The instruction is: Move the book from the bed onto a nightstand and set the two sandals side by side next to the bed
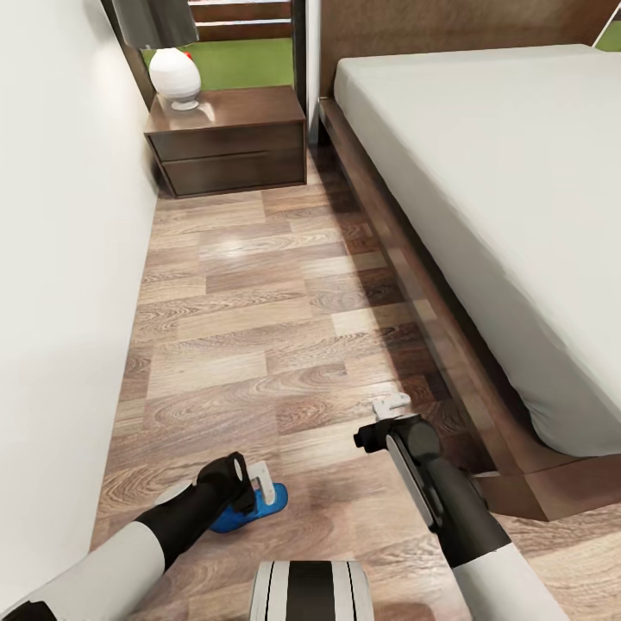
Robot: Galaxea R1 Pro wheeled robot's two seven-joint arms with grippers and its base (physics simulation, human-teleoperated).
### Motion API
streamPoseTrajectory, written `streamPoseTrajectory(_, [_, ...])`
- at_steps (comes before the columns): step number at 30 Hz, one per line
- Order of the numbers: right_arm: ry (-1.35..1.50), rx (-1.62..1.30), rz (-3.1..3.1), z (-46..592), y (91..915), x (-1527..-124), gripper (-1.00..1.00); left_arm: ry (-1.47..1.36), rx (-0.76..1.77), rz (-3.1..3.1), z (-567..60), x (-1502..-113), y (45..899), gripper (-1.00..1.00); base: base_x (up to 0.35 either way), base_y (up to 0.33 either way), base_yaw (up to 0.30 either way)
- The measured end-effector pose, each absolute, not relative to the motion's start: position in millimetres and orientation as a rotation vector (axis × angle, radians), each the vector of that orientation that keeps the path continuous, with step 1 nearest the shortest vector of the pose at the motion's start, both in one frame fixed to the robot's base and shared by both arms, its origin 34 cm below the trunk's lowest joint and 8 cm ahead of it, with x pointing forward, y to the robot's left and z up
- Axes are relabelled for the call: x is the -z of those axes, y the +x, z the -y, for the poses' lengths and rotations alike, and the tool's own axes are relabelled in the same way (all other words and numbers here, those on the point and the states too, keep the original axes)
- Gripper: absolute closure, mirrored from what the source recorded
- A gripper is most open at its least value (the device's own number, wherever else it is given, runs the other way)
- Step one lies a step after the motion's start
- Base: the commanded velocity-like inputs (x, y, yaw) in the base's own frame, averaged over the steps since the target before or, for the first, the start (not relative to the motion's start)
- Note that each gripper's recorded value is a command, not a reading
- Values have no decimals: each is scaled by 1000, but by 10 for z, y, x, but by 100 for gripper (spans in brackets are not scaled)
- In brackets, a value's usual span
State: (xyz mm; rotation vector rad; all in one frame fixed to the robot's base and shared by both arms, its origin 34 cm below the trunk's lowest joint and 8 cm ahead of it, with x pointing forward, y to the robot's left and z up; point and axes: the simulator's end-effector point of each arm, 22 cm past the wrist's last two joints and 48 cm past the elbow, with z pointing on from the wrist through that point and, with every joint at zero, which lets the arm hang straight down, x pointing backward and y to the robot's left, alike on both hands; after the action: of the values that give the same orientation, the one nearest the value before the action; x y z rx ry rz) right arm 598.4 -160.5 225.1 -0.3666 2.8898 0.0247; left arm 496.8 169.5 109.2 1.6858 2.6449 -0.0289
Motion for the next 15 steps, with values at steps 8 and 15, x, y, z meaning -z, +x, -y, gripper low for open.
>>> streamPoseTrajectory(8, [-370, -13, -2893, 1628, 6118, -2200, -100, 1727, 2, -2635, -1766, -1043, 4969, -100, 0, 0, 0])
streamPoseTrajectory(15, [-375, -15, -2920, 1636, 6049, -2044, -100, 1756, 6, -2642, -1799, -919, 4880, -100, 0, 0, 0])
